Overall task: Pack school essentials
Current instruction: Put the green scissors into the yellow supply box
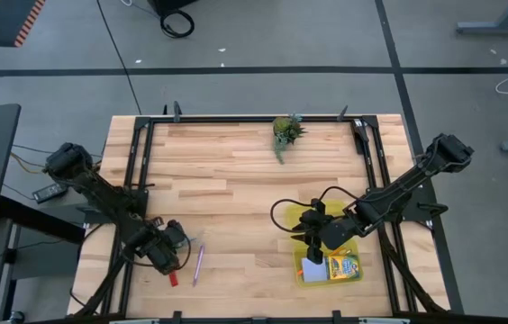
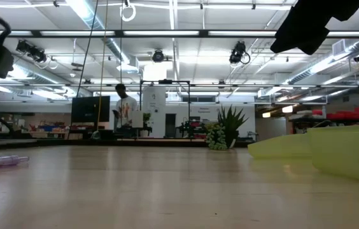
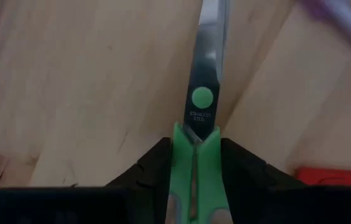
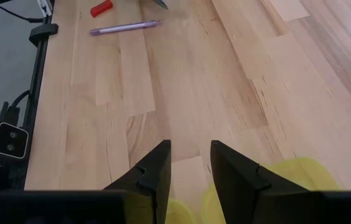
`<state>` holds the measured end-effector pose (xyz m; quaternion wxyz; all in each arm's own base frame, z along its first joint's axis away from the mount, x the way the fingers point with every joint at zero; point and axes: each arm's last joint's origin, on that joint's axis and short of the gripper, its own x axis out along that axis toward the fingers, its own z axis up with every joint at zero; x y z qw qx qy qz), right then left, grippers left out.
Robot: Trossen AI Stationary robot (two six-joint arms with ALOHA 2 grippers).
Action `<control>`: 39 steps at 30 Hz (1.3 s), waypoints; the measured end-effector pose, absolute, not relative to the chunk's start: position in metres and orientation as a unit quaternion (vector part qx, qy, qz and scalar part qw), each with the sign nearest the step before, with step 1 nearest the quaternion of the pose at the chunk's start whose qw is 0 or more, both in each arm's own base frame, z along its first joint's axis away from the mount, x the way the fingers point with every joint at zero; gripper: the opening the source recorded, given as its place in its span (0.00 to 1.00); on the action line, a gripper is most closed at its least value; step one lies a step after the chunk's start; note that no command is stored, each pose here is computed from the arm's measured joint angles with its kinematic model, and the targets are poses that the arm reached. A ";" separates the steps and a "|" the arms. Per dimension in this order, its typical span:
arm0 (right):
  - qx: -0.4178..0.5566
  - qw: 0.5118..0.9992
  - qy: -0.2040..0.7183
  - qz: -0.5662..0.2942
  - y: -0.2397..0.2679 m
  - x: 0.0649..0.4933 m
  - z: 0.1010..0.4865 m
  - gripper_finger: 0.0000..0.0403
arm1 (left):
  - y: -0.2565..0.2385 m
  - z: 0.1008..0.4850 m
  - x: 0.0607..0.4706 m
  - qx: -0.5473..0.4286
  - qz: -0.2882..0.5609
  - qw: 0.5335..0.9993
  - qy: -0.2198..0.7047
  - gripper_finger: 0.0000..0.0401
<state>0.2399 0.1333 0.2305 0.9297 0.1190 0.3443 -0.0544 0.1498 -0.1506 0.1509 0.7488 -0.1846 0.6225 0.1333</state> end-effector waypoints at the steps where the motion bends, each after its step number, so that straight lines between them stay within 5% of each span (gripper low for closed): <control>1: 0.119 0.930 0.344 -0.054 0.133 0.240 0.230 0.30 | -0.150 0.153 0.152 -0.190 0.134 0.749 0.620 0.29; 30: 0.141 0.927 0.339 -0.081 0.099 0.193 0.248 0.30 | -0.107 0.235 0.254 -0.256 0.150 0.841 0.453 0.30; 39: 0.142 0.920 0.349 -0.103 0.082 0.166 0.258 0.30 | -0.115 0.246 0.313 -0.237 0.144 0.855 0.439 0.30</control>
